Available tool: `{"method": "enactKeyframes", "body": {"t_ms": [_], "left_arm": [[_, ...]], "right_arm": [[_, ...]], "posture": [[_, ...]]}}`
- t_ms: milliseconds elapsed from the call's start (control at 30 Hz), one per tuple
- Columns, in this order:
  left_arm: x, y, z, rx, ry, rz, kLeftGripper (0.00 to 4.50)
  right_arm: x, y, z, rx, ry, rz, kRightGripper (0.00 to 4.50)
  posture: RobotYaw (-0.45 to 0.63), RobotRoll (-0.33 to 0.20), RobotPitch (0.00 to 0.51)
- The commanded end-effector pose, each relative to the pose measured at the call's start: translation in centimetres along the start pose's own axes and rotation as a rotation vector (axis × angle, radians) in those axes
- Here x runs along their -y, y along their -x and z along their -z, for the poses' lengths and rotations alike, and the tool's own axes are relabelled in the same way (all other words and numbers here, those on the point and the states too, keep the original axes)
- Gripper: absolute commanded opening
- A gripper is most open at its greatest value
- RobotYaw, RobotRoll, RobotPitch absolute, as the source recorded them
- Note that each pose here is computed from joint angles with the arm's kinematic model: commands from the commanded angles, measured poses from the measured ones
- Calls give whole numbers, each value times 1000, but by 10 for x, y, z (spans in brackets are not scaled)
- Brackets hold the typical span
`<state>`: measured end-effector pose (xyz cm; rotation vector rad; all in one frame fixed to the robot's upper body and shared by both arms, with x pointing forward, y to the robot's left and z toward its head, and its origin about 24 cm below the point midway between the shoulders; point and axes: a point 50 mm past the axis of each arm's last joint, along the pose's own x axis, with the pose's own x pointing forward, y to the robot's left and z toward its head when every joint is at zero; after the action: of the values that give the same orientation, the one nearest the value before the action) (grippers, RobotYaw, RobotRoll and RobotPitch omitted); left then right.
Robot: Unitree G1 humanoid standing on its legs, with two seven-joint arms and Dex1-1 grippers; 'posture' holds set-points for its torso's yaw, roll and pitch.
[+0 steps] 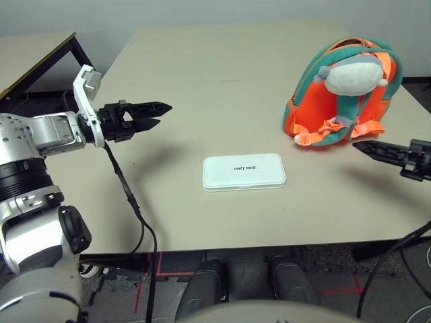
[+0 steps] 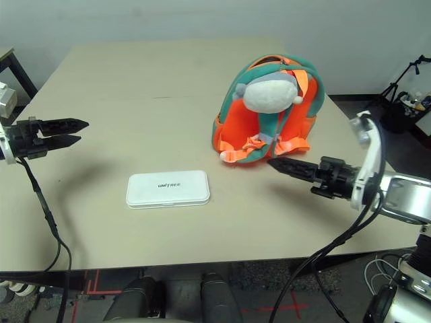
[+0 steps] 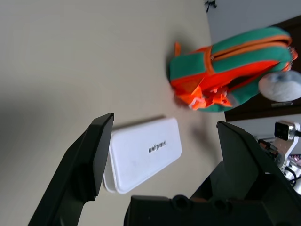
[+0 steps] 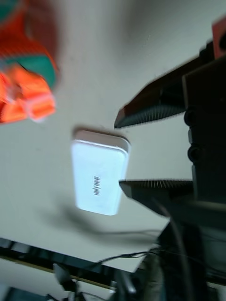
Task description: Put the pencil case into the backpack and zip it.
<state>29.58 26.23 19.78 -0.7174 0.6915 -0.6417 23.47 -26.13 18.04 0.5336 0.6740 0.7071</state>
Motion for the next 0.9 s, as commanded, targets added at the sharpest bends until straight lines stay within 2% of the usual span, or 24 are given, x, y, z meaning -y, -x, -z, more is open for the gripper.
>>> {"method": "enactKeyframes", "body": {"t_ms": [33, 133, 167, 533, 900], "left_arm": [[-8, -10, 12, -70, 52, -13, 4500], [-10, -19, 18, -106, 75, -4, 4500], [-11, -22, 20, -118, 80, -6, 4500], [-27, -40, 42, -200, 168, -24, 4500], [-39, -50, 56, -263, 222, -71, 4500]], "right_arm": [[0, -14, 6, -76, -19, -6, 1127], [4, -22, 9, -103, -37, 10, 180], [6, -25, 10, -111, -40, 21, 40], [15, -55, 19, -163, -25, 84, 40], [19, -86, 19, -105, 30, 133, 40]], "posture": [[-66, 0, 80], [-65, 0, 79], [-63, 0, 78], [-57, 0, 81], [-55, 0, 93]]}}
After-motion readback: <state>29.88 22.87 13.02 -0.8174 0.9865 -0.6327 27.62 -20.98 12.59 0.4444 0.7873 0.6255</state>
